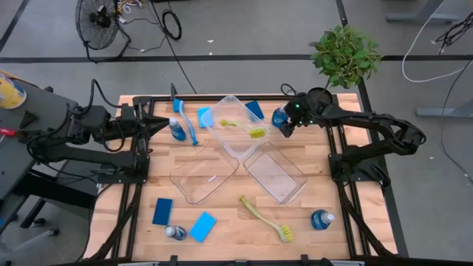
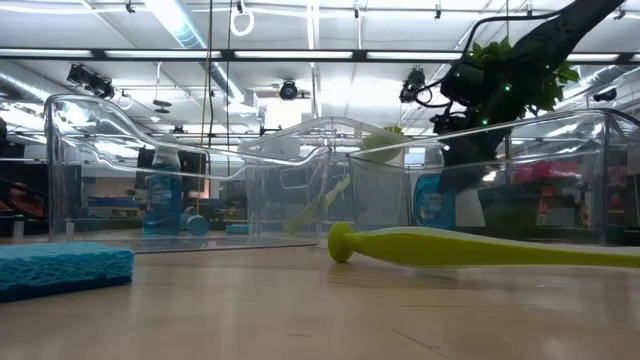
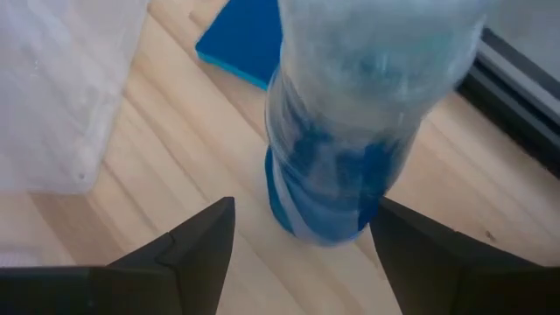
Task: Pick & Place Kitchen Sink Supplies
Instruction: Put the blue dishwashing liquid into the left transparent bin
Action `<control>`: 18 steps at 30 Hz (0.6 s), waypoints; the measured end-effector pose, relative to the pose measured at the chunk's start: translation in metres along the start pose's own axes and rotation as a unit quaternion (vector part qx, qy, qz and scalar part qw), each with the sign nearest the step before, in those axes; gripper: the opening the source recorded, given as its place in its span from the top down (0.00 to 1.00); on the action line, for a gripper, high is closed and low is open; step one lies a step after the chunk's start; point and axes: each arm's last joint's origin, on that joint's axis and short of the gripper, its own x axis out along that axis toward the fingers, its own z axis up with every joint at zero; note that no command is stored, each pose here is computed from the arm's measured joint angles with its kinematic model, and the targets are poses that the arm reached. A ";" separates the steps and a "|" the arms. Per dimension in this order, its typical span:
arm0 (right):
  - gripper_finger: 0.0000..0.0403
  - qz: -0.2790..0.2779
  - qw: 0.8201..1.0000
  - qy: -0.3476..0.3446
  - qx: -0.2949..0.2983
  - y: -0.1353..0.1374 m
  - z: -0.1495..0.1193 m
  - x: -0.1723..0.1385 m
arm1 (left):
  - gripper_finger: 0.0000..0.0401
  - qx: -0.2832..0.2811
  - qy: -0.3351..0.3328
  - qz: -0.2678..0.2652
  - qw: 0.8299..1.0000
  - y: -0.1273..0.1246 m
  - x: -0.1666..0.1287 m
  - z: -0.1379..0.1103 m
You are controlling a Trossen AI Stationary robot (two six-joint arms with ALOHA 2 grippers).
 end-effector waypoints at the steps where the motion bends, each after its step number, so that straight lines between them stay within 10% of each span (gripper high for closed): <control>1: 0.34 0.000 1.000 -0.007 0.000 0.000 0.000 0.001 | 0.88 0.000 0.000 0.000 1.000 0.000 0.000 0.000; 18: 0.77 0.003 0.999 -0.037 0.003 0.000 -0.004 0.006 | 0.88 0.000 0.000 0.000 1.000 0.000 0.000 0.000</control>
